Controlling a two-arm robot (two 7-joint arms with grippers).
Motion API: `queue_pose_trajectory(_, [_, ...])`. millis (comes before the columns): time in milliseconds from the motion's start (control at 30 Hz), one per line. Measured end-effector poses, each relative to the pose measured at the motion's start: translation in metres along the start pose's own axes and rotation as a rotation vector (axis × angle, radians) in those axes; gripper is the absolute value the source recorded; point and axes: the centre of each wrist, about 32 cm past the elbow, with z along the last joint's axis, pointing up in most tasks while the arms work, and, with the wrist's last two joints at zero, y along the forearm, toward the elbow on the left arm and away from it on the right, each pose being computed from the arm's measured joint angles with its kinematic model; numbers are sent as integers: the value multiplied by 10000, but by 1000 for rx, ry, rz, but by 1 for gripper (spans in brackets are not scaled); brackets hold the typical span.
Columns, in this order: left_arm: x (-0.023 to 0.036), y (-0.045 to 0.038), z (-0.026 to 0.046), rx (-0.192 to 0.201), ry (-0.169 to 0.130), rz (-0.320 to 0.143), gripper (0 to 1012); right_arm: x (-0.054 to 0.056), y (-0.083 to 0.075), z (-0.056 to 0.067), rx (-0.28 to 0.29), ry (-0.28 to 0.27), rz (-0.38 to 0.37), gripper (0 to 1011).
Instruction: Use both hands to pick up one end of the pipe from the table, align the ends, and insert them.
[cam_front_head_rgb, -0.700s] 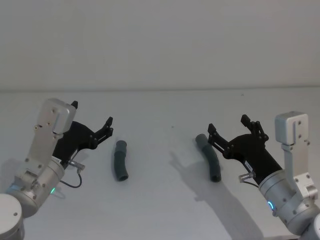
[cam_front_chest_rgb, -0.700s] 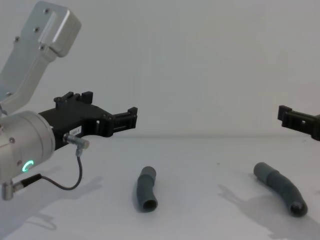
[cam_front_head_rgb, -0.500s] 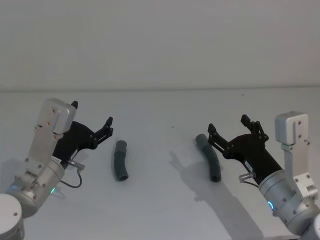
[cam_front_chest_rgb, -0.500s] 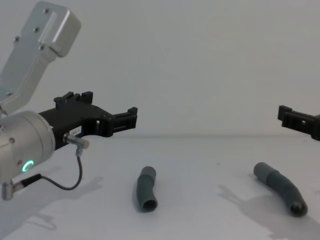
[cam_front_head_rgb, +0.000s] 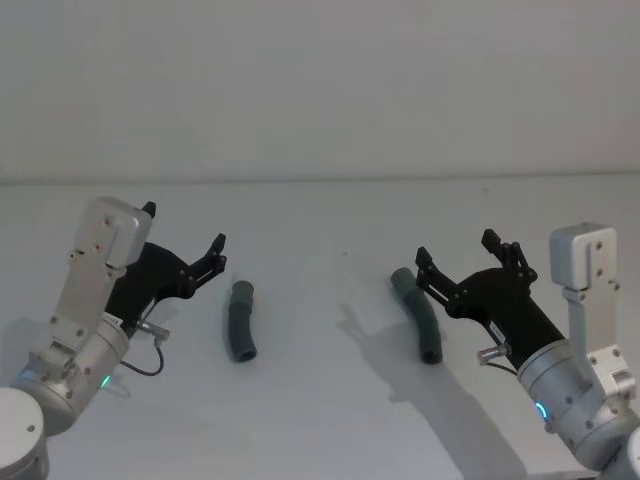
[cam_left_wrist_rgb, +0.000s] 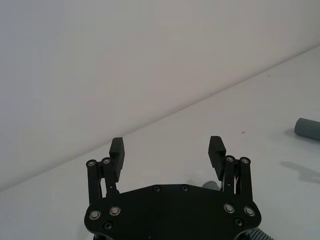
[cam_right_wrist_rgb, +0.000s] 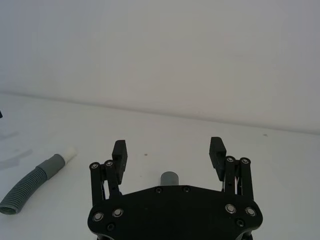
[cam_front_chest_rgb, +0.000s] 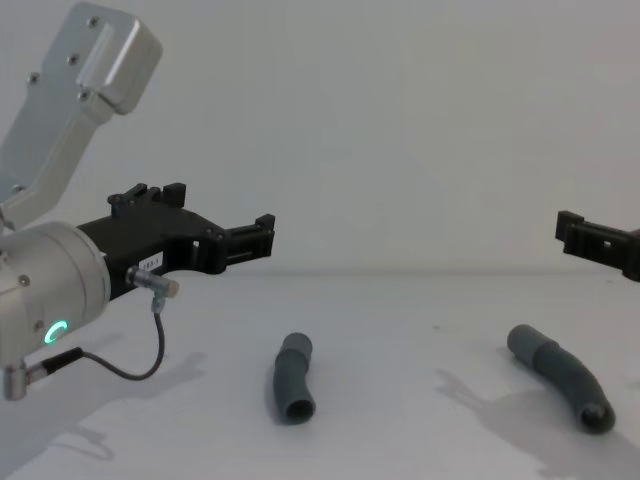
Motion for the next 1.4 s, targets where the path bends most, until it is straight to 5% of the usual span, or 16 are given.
queue_pose_trajectory(1033, [-12, -15, 10, 1, 4, 1, 1002, 0, 0, 0, 0, 0, 0, 1000])
queue_pose_trajectory(1400, [-206, -134, 81, 68, 59, 28, 1002, 0, 0, 0, 0, 0, 0, 1000])
